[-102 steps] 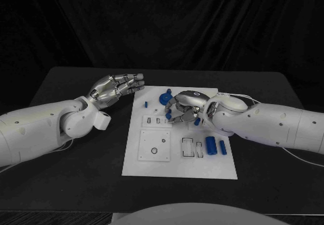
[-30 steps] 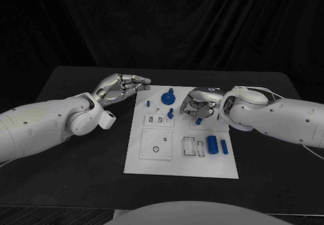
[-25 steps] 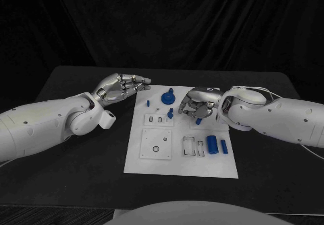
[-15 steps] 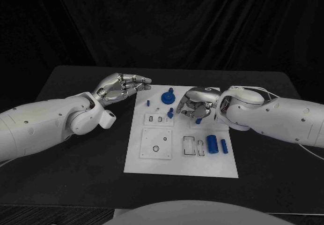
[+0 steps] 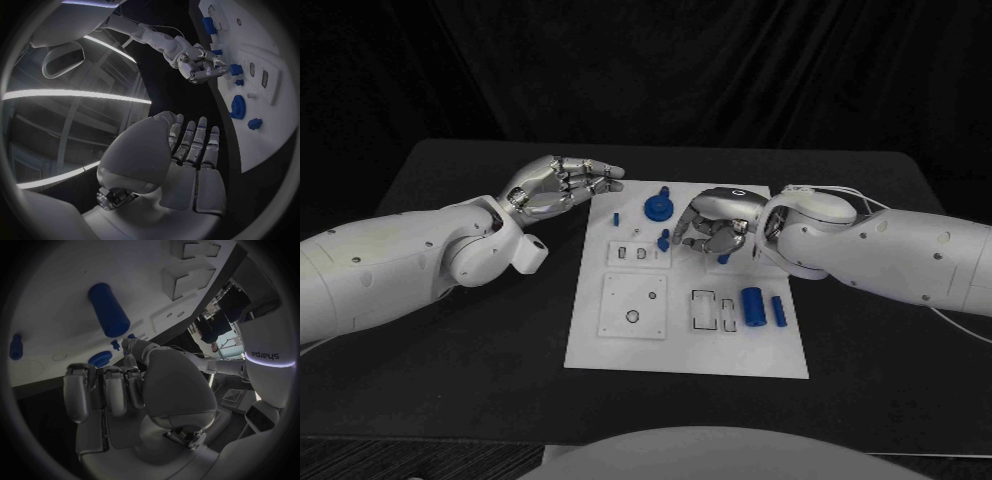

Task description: Assemble the parts on the task board

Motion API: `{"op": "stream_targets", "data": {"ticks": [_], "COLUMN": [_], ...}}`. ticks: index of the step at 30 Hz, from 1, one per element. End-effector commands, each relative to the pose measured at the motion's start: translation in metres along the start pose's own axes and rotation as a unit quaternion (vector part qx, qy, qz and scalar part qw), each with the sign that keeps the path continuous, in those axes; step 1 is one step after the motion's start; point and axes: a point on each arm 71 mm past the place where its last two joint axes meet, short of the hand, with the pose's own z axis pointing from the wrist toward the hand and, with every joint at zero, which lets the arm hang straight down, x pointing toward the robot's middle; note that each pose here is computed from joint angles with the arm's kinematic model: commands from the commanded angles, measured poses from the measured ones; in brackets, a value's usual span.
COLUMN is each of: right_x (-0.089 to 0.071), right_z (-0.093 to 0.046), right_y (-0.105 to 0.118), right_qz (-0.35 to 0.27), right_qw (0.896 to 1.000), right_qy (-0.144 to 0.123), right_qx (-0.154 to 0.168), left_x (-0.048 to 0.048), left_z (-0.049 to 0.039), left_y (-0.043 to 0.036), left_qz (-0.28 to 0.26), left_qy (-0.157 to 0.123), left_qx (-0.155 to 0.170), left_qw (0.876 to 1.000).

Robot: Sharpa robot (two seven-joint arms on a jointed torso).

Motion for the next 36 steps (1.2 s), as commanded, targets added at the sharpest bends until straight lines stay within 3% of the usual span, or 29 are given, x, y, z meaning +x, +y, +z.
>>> {"op": "stream_targets", "data": {"ticks": [1,36], "right_x": [0.0018,0.0059], "right_z": [0.0003,0.0048], "right_y": [0.0011,0.0071], "right_qz": [-0.002,0.002], "right_qw": [1.0,1.0], "right_qy": [0.003,0.013], "right_qx": [-0.005,-0.014], "left_x": [0.0018,0.0028], "left_z": [0.0008,0.0011], "left_y": [-0.001,0.0006], "left_qz": [-0.007,-0.013], "left_qy": [0.006,0.013], "left_qx": [0.009,0.005], "left_qw": [1.0,1.0]}}
